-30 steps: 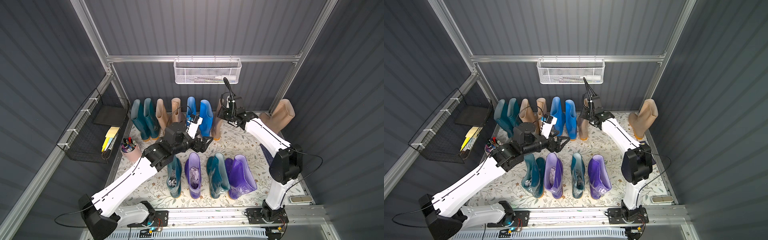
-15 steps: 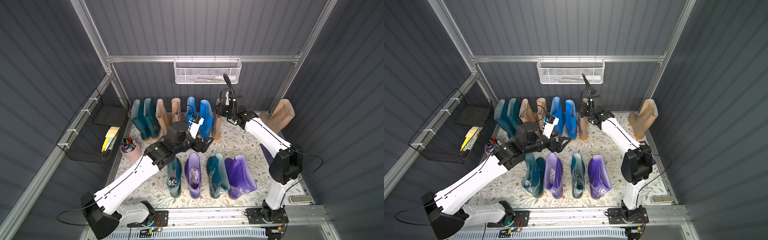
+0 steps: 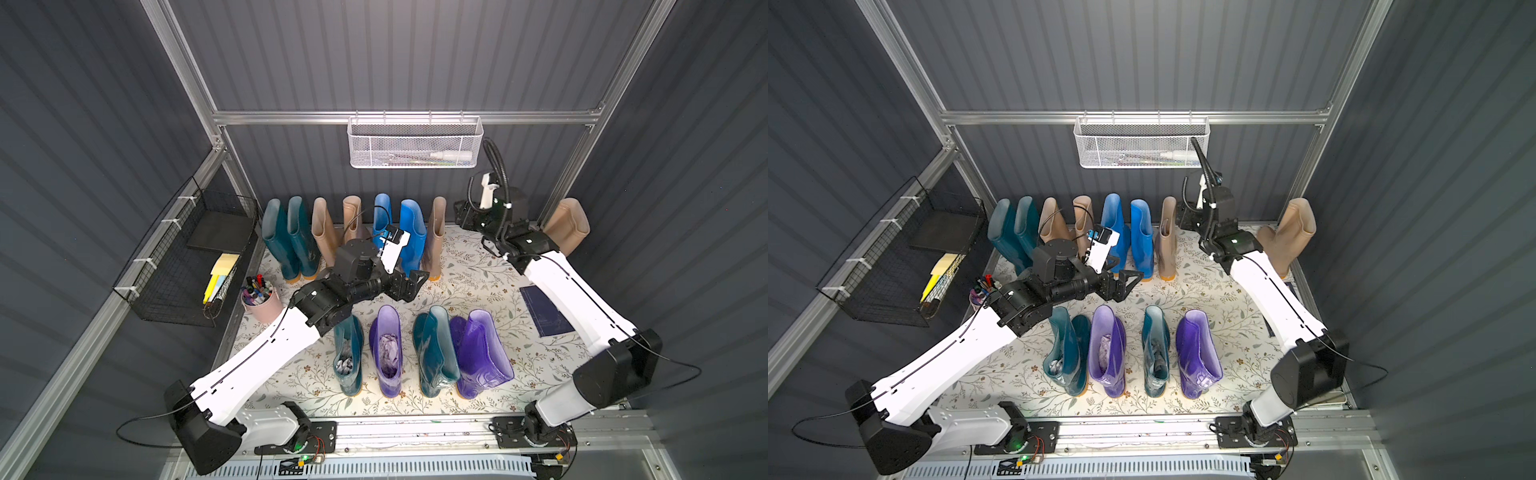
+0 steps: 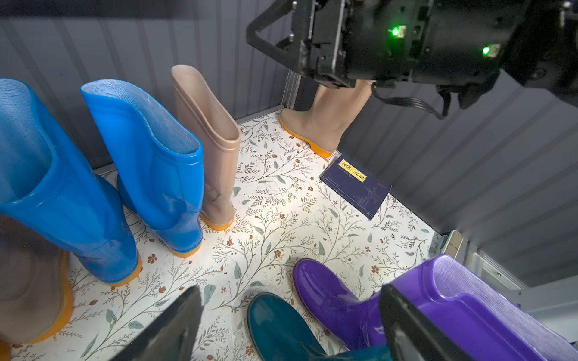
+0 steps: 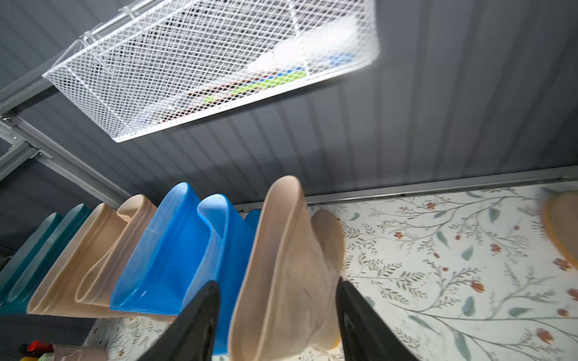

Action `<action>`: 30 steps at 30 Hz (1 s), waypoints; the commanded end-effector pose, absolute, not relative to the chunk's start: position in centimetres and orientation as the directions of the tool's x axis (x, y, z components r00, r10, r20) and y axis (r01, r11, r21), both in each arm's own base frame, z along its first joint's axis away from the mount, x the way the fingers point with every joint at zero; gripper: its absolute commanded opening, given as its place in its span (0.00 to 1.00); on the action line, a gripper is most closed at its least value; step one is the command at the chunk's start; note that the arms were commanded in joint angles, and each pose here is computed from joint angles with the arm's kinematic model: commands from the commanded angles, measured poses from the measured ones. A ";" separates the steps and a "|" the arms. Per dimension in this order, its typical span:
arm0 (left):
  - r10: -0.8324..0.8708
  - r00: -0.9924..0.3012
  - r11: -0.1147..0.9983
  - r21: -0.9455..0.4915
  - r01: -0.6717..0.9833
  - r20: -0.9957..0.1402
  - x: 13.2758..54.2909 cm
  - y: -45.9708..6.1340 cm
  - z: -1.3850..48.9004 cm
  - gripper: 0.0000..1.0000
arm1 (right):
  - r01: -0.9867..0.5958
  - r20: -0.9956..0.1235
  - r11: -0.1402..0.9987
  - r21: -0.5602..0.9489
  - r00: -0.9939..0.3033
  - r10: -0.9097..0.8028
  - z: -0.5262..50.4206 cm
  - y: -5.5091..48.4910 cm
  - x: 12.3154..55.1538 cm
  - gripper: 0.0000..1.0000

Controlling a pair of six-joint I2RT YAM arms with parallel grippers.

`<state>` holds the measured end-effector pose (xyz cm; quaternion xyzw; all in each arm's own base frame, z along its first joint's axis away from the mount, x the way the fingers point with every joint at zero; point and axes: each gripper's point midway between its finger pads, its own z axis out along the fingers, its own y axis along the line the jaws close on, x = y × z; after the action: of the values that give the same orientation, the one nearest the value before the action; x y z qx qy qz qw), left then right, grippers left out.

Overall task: Match and arrange rain boots in pairs
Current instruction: Move the rain boot to the center of the board, then pair a pair of rain boots at the center of the board.

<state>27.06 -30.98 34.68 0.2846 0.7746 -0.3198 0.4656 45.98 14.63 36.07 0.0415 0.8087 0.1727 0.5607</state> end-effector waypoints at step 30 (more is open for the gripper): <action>0.165 -0.384 0.608 -0.212 0.765 -0.909 27.2 -31.8 34.2 0.90 | 0.311 -0.896 0.892 0.328 -0.198 0.398 30.8 -15.3 35.2 0.78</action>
<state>27.40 -32.02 33.63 0.3002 0.7737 -0.3225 0.4553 34.23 -15.17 29.34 0.2618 0.7814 0.0160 0.5662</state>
